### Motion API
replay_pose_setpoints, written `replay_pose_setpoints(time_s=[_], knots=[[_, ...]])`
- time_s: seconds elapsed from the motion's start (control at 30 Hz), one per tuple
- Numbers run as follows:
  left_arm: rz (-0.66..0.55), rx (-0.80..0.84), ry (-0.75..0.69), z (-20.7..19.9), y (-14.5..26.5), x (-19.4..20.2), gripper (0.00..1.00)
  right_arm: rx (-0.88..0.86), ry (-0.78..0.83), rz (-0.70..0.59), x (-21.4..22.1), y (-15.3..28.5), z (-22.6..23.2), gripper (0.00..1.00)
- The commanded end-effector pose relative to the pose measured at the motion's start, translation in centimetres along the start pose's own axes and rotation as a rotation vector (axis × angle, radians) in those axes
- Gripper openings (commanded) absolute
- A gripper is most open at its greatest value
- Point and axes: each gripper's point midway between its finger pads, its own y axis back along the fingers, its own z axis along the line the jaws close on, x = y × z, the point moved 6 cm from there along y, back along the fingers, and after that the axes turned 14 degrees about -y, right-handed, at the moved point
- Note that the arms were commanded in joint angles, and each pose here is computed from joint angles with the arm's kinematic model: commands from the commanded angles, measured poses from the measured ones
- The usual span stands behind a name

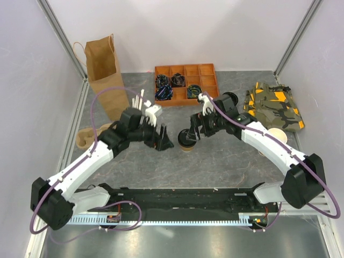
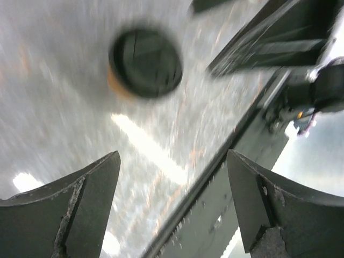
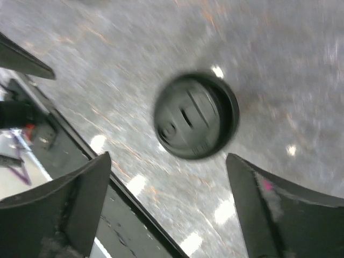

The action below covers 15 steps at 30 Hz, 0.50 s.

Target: Pack the takeout coffee

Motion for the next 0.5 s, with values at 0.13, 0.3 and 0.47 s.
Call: replay_pose_setpoints(time_s=[0.13, 0.3, 0.47], knots=[[-0.040, 0.046, 0.159, -0.4, -1.5, 5.0, 0.88, 0.143, 0.084, 0.025, 4.4, -1.2, -1.7, 0.98], [-0.112, 0.083, 0.175, 0.0, -3.1, 6.7, 0.83, 0.117, 0.068, 0.041, 5.4, -2.5, -2.4, 0.98], [-0.107, 0.154, 0.270, 0.3, -5.7, 6.2, 0.68, 0.115, 0.031, 0.062, 5.7, -4.1, -3.0, 0.98]])
